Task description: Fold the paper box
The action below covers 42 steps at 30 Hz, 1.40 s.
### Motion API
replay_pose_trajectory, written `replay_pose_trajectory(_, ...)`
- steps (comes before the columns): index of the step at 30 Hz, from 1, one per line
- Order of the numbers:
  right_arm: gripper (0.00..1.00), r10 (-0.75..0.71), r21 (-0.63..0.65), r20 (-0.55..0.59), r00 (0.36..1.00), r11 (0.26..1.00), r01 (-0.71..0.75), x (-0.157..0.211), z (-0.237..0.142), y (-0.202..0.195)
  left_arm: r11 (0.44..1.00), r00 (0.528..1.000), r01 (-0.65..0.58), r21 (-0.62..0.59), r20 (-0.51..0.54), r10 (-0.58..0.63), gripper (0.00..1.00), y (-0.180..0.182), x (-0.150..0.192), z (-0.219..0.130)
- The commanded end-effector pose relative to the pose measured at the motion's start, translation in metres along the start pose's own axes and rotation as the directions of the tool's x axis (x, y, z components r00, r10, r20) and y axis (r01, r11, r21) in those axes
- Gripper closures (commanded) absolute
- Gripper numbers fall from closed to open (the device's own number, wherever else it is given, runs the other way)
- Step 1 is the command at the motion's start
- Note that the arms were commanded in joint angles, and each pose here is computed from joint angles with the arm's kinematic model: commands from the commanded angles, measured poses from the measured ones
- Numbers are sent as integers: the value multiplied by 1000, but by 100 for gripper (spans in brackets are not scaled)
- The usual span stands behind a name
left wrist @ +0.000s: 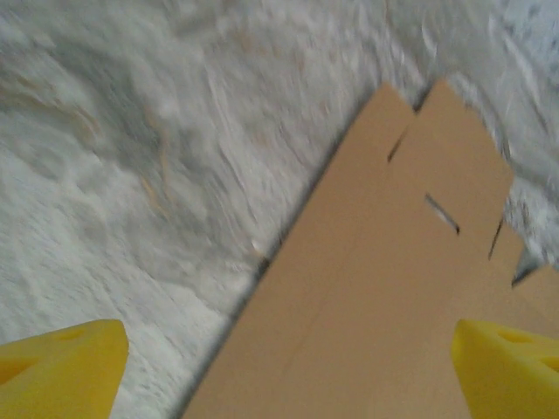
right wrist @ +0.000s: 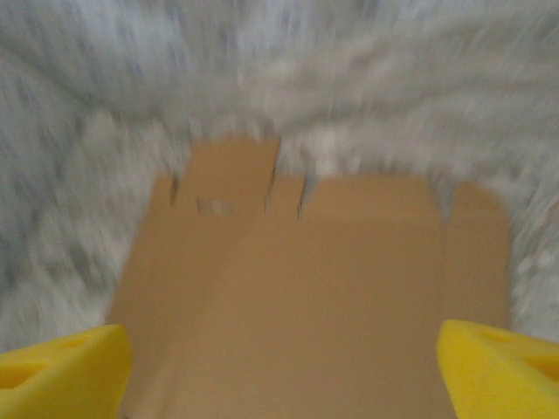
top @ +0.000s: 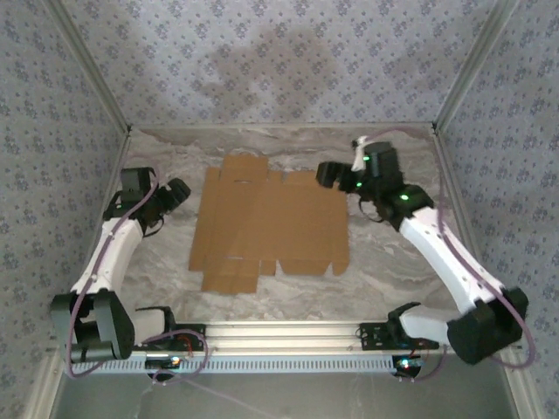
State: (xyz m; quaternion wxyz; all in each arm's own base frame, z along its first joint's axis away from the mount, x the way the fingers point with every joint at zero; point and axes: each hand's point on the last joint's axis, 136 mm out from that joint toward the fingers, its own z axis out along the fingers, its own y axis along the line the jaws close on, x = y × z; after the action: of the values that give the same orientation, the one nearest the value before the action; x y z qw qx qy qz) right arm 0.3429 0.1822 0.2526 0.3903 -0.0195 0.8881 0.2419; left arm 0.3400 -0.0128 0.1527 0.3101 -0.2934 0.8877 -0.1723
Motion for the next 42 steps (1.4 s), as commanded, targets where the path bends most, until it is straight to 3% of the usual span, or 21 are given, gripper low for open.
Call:
replay_pose_trajectory(1, 14, -65, 53, -241, 968, 995, 80, 51, 30, -2, 994, 996, 21, 111, -84, -12, 7, -22, 8, 15)
replay_pose_trajectory(3, 15, -34, 121, -335, 941, 990, 79, 64, 44, -21, 994, 990, 10, 104, -141, 5, 9, -21, 14, 31)
replay_pose_trajectory(9, 21, 186, 260, -378, 907, 962, -89, 87, 69, -92, 996, 954, -7, 93, -296, 35, 16, -31, 38, 60)
replay_pose_trajectory(13, 33, 209, 229, -424, 881, 966, -119, 97, 101, -101, 996, 931, -18, 89, -361, 49, 20, -48, 71, 74)
replay_pose_trajectory(15, 40, 209, 210, -404, 890, 969, -133, 84, 116, -99, 996, 920, -27, 89, -387, 60, 24, -58, 89, 80)
replay_pose_trajectory(21, 57, 253, 292, -448, 858, 948, -128, 99, 140, -122, 997, 895, -74, 32, -438, 80, 25, -62, 118, 104)
replay_pose_trajectory(29, 58, 294, 373, -486, 823, 922, -109, 142, 124, -141, 990, 872, -138, -18, -476, 113, 26, -64, 107, 142)
replay_pose_trajectory(35, 58, 259, 360, -572, 778, 932, -47, 189, 102, -121, 977, 852, -211, -8, -491, 180, 25, -90, 96, 167)
replay_pose_trajectory(38, 57, 195, 296, -618, 762, 955, -4, 208, 91, -89, 971, 853, -239, 14, -475, 217, 25, -109, 85, 178)
replay_pose_trajectory(42, 56, 95, 160, -724, 683, 987, 33, 245, 81, -37, 958, 826, -279, 74, -491, 278, 25, -141, 86, 201)
